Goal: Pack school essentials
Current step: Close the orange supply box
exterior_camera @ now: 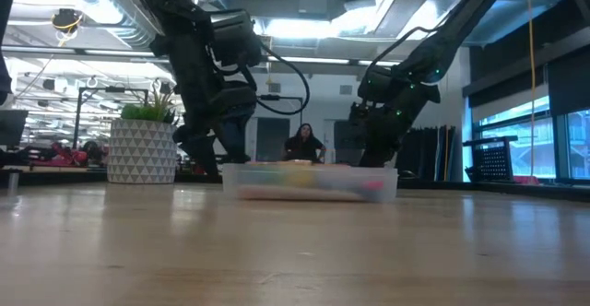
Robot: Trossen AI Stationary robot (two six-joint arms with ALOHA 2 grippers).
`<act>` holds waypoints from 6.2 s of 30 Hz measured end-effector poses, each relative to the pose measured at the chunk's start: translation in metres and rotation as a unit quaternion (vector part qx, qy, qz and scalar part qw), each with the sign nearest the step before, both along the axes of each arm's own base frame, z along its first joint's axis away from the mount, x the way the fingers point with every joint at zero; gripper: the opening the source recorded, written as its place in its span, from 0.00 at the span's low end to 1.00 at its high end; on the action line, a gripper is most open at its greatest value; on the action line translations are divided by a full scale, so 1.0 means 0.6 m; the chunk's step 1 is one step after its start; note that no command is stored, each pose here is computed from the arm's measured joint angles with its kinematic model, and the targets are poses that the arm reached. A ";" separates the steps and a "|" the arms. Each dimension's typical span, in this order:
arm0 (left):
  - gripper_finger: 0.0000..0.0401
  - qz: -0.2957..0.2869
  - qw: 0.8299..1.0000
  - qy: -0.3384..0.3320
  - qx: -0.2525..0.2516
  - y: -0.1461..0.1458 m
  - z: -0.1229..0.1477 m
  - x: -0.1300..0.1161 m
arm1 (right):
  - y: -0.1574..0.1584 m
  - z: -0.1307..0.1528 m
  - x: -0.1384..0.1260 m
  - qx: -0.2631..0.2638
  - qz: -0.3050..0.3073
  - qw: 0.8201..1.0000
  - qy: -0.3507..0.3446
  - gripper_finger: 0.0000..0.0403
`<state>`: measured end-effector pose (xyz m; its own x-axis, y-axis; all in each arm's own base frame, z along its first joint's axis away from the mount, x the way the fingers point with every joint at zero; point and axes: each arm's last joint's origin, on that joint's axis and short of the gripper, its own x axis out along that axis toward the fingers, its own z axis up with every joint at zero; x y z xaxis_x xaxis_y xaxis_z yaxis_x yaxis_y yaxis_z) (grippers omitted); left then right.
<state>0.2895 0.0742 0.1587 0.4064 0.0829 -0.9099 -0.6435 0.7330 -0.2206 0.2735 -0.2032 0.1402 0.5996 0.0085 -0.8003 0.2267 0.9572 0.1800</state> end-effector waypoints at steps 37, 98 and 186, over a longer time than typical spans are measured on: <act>1.00 0.187 0.968 0.116 0.119 0.107 0.019 -0.092 | -0.007 0.003 0.003 -0.024 -0.044 0.999 0.004 0.02; 1.00 -0.005 0.984 0.069 0.162 0.114 -0.039 -0.027 | -0.023 -0.035 0.026 0.017 -0.070 0.997 -0.035 0.02; 1.00 -0.230 0.927 -0.151 0.253 -0.126 0.129 0.022 | 0.111 0.191 -0.049 -0.072 0.115 0.988 -0.072 0.02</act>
<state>0.3030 -0.0016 0.2361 0.7354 0.2221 -0.6402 -0.2012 0.9737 0.1067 0.2442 -0.1364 0.2549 0.7029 0.0499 -0.7096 -0.0181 0.9985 0.0524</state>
